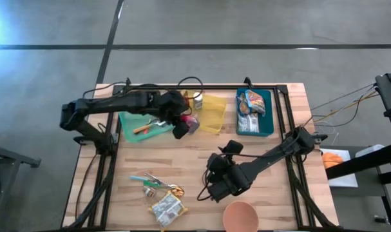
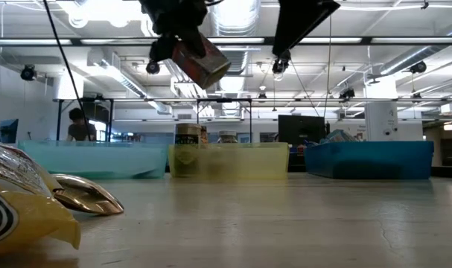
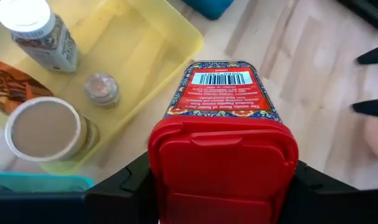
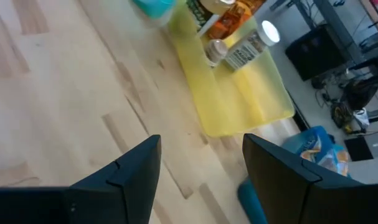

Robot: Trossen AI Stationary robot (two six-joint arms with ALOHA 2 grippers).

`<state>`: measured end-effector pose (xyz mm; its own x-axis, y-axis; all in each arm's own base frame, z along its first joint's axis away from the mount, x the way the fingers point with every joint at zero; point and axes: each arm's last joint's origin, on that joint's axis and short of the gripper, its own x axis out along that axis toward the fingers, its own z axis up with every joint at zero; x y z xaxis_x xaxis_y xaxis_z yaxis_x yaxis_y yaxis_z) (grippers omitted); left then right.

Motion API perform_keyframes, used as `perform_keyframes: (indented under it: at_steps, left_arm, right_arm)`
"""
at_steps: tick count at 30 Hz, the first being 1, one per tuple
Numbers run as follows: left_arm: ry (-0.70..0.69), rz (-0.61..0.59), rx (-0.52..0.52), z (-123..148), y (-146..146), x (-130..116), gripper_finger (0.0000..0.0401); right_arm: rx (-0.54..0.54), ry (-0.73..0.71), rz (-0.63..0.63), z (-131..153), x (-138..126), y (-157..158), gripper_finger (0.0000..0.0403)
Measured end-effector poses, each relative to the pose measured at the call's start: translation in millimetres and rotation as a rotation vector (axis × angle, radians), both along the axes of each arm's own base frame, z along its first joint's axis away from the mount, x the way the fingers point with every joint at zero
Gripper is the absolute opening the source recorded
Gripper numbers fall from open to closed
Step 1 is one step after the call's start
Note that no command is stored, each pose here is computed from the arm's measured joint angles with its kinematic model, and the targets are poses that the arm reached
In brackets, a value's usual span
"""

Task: Pick & Place Food Item
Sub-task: Put the red seasoning can into the yellow bin

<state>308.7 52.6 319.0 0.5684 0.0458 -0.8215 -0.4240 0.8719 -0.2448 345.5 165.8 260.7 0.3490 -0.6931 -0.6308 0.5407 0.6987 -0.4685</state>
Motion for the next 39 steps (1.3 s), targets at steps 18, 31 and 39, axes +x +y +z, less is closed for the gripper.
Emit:
perform_keyframes:
  at_steps: [18,31,39]
  left_arm:
    - [0.061,-0.051,0.109,-10,44,60,0.0205]
    - [0.249,-0.125,0.367,-31,75,103,0.0205]
    - [0.344,-0.272,0.426,-59,80,113,0.0205]
  right_arm:
    - [0.279,-0.496,0.322,2,-79,-31,0.0224]
    - [0.302,-0.49,0.35,-30,-102,-44,0.0224]
    - [0.272,-0.459,0.394,-28,-102,-46,0.0224]
